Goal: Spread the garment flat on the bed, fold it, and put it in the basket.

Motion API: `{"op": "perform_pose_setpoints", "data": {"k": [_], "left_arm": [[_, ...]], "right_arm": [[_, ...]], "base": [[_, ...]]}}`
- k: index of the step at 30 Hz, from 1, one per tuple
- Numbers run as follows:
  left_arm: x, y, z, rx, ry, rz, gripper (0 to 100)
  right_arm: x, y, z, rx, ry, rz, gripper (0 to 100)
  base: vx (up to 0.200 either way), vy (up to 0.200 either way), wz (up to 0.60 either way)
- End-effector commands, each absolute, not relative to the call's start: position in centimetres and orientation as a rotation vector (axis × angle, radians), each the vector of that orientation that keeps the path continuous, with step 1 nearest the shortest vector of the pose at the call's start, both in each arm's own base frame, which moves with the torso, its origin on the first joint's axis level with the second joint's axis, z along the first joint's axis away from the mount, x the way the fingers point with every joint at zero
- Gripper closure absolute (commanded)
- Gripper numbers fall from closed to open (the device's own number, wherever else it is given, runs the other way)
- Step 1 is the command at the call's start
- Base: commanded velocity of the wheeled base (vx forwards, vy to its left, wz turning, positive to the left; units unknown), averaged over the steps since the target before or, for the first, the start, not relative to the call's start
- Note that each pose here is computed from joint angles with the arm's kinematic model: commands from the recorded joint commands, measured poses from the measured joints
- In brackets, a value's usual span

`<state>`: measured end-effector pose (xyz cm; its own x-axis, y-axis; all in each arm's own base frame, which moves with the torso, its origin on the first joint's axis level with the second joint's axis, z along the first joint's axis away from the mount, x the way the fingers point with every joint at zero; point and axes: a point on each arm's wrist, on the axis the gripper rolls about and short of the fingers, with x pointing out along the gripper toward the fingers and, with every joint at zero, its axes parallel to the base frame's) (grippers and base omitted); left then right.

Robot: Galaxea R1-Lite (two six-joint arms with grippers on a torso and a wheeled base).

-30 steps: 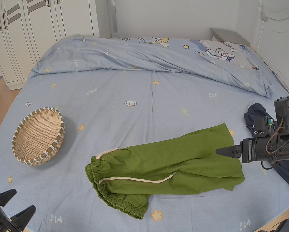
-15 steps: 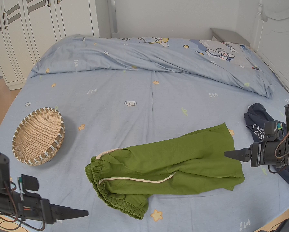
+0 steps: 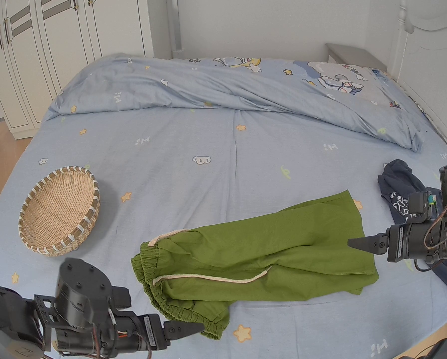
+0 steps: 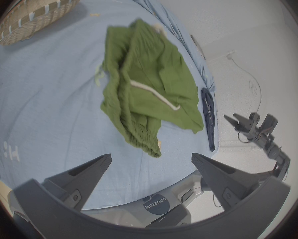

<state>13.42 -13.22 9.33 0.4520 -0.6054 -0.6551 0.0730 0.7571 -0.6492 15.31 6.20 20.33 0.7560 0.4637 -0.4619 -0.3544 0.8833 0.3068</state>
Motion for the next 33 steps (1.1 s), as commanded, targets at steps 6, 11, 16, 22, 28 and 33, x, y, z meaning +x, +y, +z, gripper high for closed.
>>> {"op": "perform_pose_setpoints", "data": {"k": [6,11,16,22,28,33], "left_arm": [[13.5,-15.5,7.5,-0.576,1.066,-0.385,0],[13.7,-16.9,5.8,-0.519,1.004,-0.286,0],[13.8,-18.3,4.9,-0.522,0.959,-0.288,0],[14.1,-19.4,5.6,-0.574,0.922,-0.332,0],[14.2,-19.7,5.7,-0.596,0.918,-0.328,0],[14.3,-19.6,5.7,-0.592,0.893,-0.3,100]], "right_arm": [[15.8,6.3,19.6,0.201,0.591,0.441,0],[15.9,6.3,19.6,0.201,0.593,0.437,0],[16.0,6.4,19.4,0.195,0.601,0.437,0],[16.3,6.3,19.3,0.191,0.608,0.428,0],[16.4,6.4,19.0,0.188,0.62,0.427,0],[16.5,6.4,19.0,0.19,0.622,0.426,0]], "base": [[0.0,0.0,0.0],[0.0,0.0,0.0],[0.0,0.0,0.0],[0.0,0.0,0.0],[0.0,0.0,0.0],[0.0,0.0,0.0]]}}
